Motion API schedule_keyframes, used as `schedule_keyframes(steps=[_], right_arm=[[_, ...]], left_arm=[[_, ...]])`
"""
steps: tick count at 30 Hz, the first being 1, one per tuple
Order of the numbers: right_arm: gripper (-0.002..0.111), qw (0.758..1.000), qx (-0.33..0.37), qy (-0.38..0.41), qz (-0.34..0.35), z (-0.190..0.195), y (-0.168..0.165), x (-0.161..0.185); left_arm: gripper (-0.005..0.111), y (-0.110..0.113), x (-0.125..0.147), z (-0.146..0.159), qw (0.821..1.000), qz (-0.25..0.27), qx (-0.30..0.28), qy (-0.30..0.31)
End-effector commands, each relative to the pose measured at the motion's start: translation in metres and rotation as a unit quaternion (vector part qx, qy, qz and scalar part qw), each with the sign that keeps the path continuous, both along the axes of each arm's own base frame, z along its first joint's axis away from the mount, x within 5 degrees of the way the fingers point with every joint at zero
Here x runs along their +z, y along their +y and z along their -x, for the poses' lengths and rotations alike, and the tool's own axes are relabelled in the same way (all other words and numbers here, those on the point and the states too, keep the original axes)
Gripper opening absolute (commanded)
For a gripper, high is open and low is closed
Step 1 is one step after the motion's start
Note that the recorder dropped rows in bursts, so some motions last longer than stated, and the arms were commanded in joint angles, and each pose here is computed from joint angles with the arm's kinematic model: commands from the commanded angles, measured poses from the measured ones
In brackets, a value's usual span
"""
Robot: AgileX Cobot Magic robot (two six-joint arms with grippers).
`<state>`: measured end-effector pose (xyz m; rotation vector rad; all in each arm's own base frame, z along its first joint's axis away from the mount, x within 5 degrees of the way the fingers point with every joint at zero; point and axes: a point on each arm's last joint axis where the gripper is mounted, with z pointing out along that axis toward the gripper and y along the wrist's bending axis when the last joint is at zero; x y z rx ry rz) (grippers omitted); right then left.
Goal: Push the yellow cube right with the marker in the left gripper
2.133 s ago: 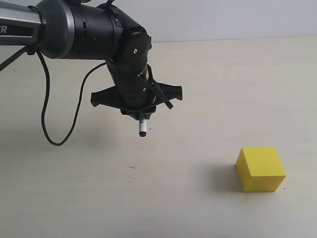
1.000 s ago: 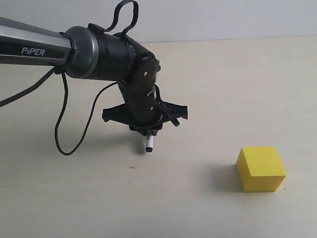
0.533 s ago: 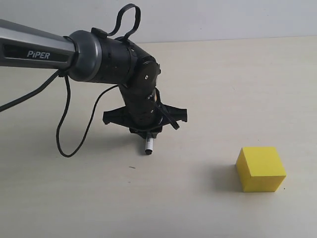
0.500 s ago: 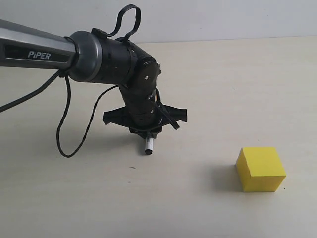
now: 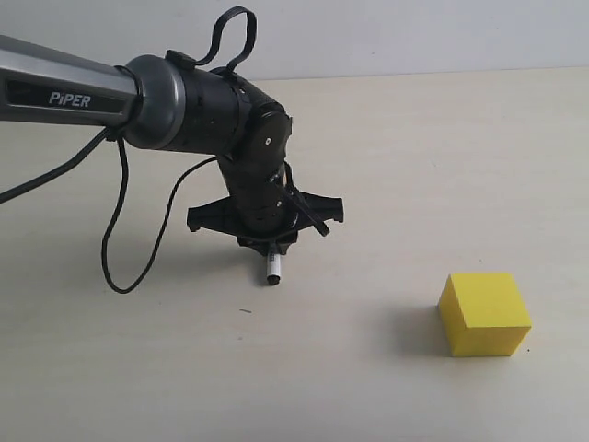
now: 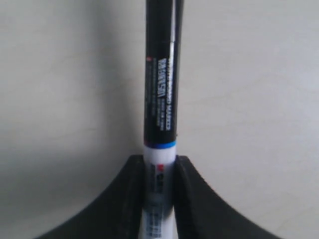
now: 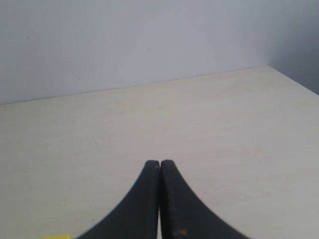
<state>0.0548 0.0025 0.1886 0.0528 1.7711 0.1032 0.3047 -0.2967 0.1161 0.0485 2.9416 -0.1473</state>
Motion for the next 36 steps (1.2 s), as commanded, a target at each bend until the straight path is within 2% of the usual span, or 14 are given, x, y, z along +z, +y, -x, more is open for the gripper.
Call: schedule_keyframes(steps=[1,3,5,7,8,10,13,17,22,24,26,29,32,36], right_arm=[[0.000,1.000,-0.003,-0.002,0.000,0.000,0.000,-0.001],[0.000,1.000,-0.003,-0.002,0.000,0.000,0.000,-0.001],[0.000,1.000,-0.003,-0.002,0.000,0.000,0.000,-0.001],[0.000,1.000,-0.003,-0.002,0.000,0.000,0.000,-0.001],[0.000,1.000,-0.003,-0.002,0.000,0.000,0.000,-0.001],[0.000,1.000,-0.003,-0.002,0.000,0.000,0.000,-0.001],[0.000,1.000,-0.003,-0.003,0.000,0.000,0.000,-0.001],[0.000,1.000,-0.003,-0.003,0.000,0.000,0.000,-0.001],[0.000,1.000,-0.003,-0.003,0.000,0.000,0.000,-0.001],[0.000,1.000,-0.003,-0.003,0.000,0.000,0.000,-0.001],[0.000,1.000,-0.003,-0.003,0.000,0.000,0.000,-0.001],[0.000,1.000,-0.003,-0.003,0.000,0.000,0.000,-0.001],[0.000,1.000,-0.003,-0.003,0.000,0.000,0.000,-0.001],[0.000,1.000,-0.003,-0.003,0.000,0.000,0.000,-0.001]], left_arm=[[0.000,0.001,-0.001,-0.001,1.000,-0.003,0.005,0.003],[0.000,0.001,-0.001,-0.001,1.000,-0.003,0.005,0.003],[0.006,0.001,-0.001,-0.001,1.000,-0.003,0.004,0.003],[0.022,0.001,-0.001,-0.001,1.000,-0.003,0.004,0.003],[0.034,0.001,-0.001,-0.001,1.000,-0.003,0.004,0.003],[0.049,0.001,-0.001,-0.001,1.000,-0.004,0.001,0.003],[0.055,0.002,0.000,-0.001,1.000,-0.002,0.001,0.001],[0.055,0.003,0.013,-0.003,1.000,0.004,-0.019,-0.014],[0.054,0.001,0.041,0.003,0.996,0.010,-0.082,-0.039],[0.044,-0.002,0.052,0.008,0.993,0.010,-0.111,-0.048],[0.029,-0.005,0.060,0.013,0.988,0.010,-0.141,-0.058],[-0.001,-0.009,0.077,0.023,0.981,0.022,-0.173,-0.082],[0.000,-0.014,0.087,0.042,0.967,0.050,-0.218,-0.125],[0.000,-0.016,0.091,0.081,0.930,0.126,-0.274,-0.212]])
